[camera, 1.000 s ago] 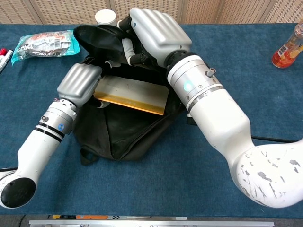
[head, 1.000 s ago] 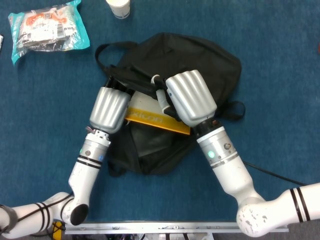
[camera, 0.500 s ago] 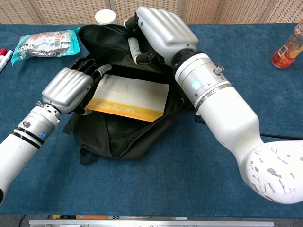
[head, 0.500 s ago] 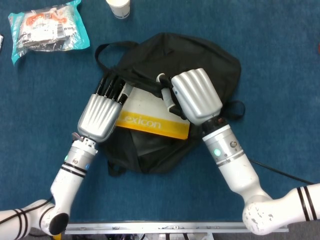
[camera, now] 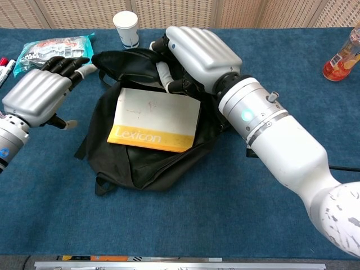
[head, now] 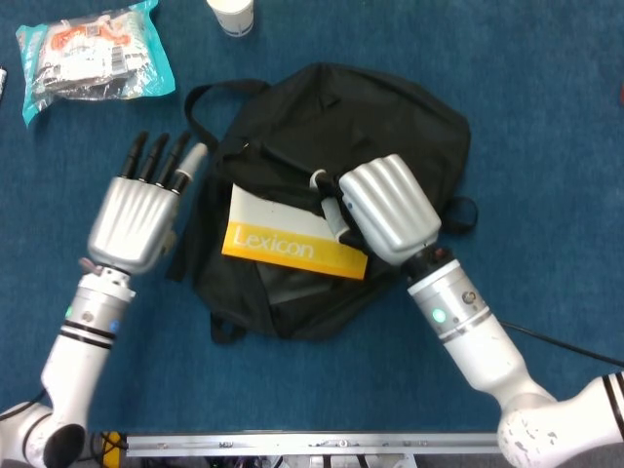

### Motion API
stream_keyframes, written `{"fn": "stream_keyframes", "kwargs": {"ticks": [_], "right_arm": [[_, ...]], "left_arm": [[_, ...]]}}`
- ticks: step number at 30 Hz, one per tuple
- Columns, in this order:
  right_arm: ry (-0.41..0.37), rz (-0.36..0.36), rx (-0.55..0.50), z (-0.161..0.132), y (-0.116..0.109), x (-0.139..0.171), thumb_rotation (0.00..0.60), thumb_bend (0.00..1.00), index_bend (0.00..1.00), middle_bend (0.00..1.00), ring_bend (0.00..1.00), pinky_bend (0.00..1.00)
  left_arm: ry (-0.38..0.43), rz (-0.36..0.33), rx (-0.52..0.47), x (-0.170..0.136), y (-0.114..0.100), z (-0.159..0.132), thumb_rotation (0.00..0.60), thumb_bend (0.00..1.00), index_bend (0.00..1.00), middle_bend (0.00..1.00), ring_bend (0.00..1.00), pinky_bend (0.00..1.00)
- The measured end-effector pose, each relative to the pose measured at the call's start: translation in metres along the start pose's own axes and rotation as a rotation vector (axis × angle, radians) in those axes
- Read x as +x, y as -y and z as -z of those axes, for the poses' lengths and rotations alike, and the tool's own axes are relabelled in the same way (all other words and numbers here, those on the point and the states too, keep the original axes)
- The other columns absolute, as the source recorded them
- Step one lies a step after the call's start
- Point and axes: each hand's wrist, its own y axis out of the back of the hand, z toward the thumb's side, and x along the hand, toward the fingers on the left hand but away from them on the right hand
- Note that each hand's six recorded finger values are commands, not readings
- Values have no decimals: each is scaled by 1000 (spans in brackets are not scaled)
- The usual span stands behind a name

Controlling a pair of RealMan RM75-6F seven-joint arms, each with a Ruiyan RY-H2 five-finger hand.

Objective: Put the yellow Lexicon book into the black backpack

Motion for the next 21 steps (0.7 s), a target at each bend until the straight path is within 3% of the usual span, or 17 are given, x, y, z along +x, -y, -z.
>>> {"fn": "stream_keyframes", "kwargs": {"ticks": [5, 8, 10, 12, 15, 17, 21], "right_arm": [[-33, -40, 11, -2, 9, 7, 600, 615, 814, 743, 664, 897], [-47, -68, 20, -3, 15, 10, 600, 558, 782, 700, 621, 864], [-54, -93, 27, -4, 20, 11, 600, 445, 671, 627, 556, 797], [-59, -128, 30, -4, 25, 12, 600, 246, 461, 485, 445, 691], [-64, -177, 40, -2, 30, 14, 600, 54, 295, 372, 355, 628], [-68, -196, 46, -1, 30, 15, 600, 5, 234, 341, 326, 612], [-66, -209, 51, 2, 28, 16, 600, 0, 146, 314, 294, 573]], "left_arm": [[-76, -42, -37, -1, -17, 28, 600, 0, 0, 0, 0, 0], [-113, -57, -41, -1, -24, 44, 600, 0, 0, 0, 0, 0], [-130, -65, -43, -2, -28, 51, 600, 0, 0, 0, 0, 0], [-146, -72, -49, -2, -31, 58, 600, 0, 0, 0, 0, 0], [-166, -81, -56, -1, -34, 65, 600, 0, 0, 0, 0, 0], [-174, -85, -55, -1, -36, 69, 600, 0, 0, 0, 0, 0], [-186, -90, -55, -1, -38, 75, 600, 0, 0, 0, 0, 0]]}}
